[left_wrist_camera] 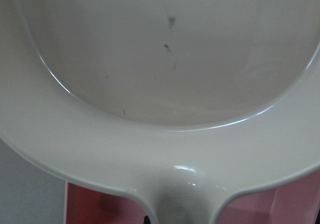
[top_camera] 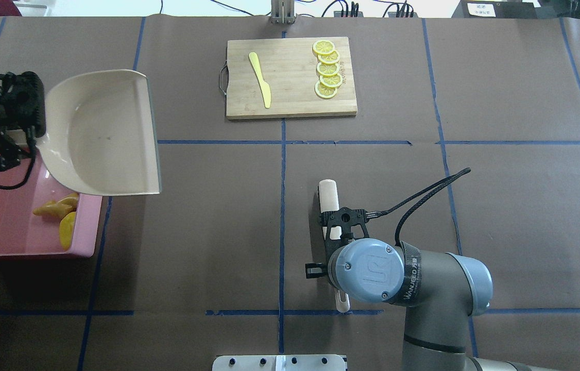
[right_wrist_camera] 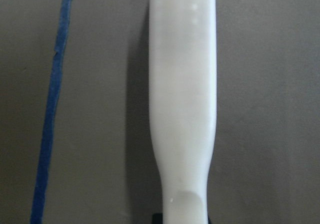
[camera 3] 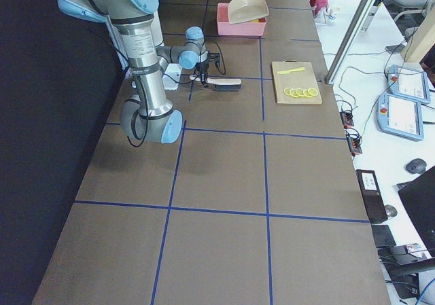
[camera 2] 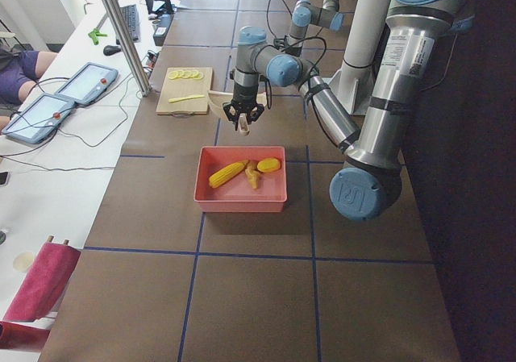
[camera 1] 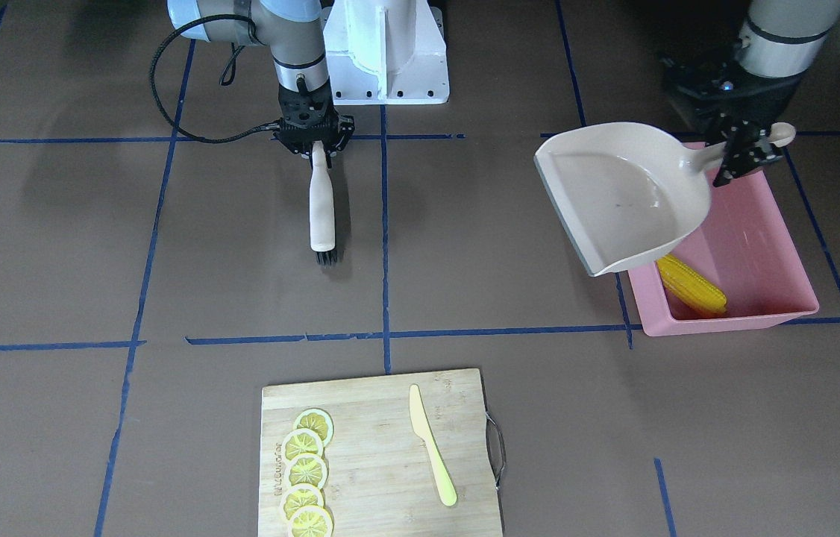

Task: Sweep and dump trash into bin
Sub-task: 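Lower the empty dustpan onto the table beside the bin with the left gripper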

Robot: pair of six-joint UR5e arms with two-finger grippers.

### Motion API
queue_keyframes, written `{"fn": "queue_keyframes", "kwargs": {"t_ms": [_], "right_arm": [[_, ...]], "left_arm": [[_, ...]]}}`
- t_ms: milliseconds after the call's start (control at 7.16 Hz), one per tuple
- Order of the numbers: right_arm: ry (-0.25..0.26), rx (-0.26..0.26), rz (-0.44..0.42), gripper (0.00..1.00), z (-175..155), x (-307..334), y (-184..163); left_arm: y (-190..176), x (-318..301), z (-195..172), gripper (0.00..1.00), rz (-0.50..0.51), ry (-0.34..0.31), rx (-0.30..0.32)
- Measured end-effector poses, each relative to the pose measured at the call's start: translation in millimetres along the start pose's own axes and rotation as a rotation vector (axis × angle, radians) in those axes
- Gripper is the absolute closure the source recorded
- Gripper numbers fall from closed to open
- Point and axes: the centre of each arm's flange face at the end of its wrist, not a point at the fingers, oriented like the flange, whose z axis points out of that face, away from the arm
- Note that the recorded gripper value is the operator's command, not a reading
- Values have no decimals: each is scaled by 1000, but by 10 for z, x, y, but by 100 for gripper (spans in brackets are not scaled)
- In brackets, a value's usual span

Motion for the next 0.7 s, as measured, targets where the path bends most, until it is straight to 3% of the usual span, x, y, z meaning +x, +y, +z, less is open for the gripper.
{"fn": "queue_keyframes", "kwargs": {"t_ms": [698], "right_arm": [[-5, 3, 7, 100, -28, -2, -8]], "left_arm": [[-1207, 751, 521, 100, 68, 93, 4]]}}
